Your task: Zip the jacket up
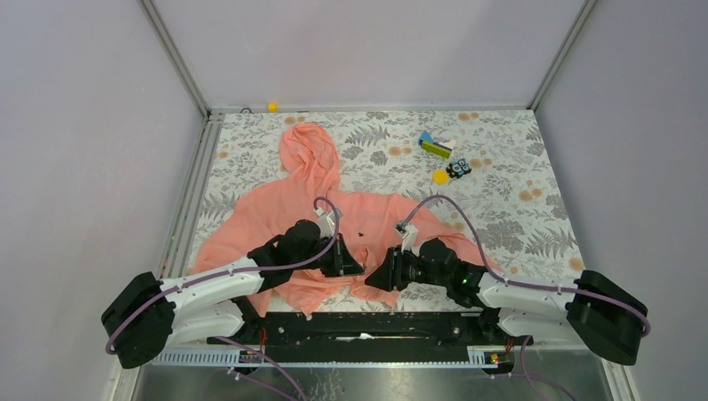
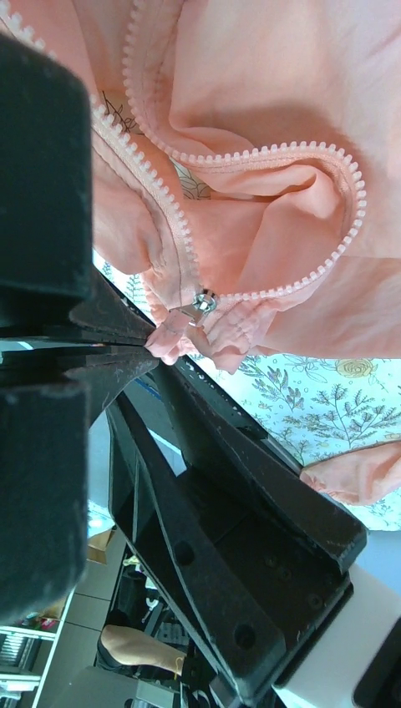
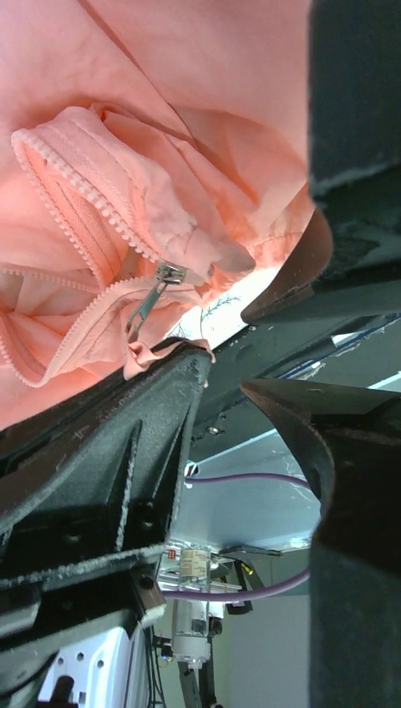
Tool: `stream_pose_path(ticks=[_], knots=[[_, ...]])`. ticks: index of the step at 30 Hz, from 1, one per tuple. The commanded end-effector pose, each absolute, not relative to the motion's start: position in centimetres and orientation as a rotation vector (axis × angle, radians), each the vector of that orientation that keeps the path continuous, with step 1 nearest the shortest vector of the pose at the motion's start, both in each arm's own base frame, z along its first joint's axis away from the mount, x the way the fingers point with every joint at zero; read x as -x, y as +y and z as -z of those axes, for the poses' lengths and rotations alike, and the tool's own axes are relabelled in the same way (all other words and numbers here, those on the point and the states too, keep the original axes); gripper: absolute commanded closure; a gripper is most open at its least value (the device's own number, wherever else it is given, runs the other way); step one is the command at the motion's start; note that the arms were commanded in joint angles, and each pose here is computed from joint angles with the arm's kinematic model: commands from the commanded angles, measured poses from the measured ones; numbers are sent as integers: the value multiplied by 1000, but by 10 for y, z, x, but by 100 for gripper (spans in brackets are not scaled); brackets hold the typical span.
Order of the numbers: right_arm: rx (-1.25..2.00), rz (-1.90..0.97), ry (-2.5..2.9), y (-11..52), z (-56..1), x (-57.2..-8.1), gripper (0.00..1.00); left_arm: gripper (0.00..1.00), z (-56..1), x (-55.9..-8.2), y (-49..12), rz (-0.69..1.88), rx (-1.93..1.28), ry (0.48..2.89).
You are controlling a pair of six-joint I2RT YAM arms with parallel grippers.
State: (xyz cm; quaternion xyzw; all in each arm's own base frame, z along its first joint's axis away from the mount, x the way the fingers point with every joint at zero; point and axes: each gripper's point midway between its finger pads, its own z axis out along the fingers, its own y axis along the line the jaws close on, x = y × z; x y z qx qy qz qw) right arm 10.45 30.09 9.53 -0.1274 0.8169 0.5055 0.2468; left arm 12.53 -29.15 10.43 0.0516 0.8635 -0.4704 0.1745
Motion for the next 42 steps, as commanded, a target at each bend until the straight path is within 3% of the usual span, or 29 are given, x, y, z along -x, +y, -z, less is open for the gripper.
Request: stream_pose_path(ticks=[1,6,17,23,32,42], knots=[[302,-1417,2100,318,-114,-121,63,100,-127,-131,-299,1422,-147,2342],[233,-1419,2101,317,-103,-125,73,100,-131,-132,-298,1421,-136,2326],[210,-1364,2108,317,-90,-134,73,100,-134,-132,-300,1445,-152,2309],[212,-1373,2114,321,-85,-132,72,100,-135,-131,-301,1455,-154,2305],[178,-1347,2073,323,-87,-136,59,100,-136,-129,-303,1484,-156,2300],[71,-1336,2075,329,-84,-143,61,100,-135,-127,-303,1503,-154,2295]])
